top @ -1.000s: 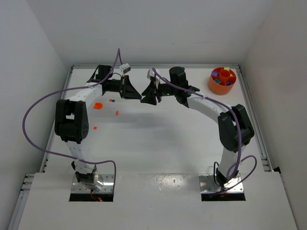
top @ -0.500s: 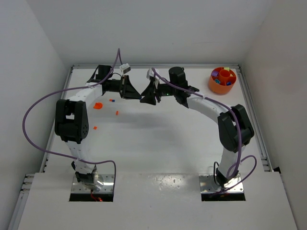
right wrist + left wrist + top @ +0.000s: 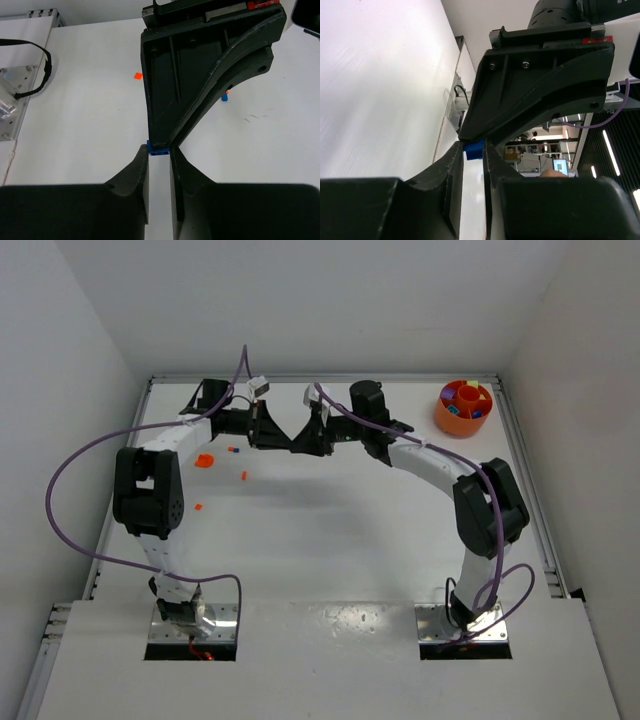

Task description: Sort the legos into containers by color

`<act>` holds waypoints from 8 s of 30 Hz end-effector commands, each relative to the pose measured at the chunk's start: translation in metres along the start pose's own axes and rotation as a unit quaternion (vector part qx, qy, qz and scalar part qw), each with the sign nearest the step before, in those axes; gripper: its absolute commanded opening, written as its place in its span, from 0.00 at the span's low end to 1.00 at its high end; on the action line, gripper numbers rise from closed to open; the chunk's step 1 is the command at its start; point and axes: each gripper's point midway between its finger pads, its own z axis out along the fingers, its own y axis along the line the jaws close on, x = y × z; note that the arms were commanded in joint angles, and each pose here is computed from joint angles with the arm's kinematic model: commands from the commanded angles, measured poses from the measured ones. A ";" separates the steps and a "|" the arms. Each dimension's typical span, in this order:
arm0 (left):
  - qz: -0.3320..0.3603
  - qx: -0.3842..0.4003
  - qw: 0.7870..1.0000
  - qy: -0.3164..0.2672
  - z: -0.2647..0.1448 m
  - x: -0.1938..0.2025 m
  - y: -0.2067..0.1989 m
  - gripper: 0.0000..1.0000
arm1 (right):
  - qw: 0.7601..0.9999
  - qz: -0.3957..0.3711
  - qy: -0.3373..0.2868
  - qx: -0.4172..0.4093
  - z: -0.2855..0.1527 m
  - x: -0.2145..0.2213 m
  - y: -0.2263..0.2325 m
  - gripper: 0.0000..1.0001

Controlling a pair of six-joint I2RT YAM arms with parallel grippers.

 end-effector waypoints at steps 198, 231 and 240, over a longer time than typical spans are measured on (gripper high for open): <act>0.579 -0.276 0.728 0.242 -0.170 -0.073 0.244 0.36 | 0.800 0.271 0.201 0.496 -0.389 0.079 -0.162 0.52; 0.557 -0.233 0.733 0.314 -0.147 -0.028 0.260 0.14 | 0.802 0.271 0.199 0.493 -0.387 0.081 -0.162 0.52; 0.567 -0.206 0.761 0.239 -0.126 -0.036 0.203 0.03 | 0.843 0.282 0.168 0.427 -0.353 0.068 -0.149 0.51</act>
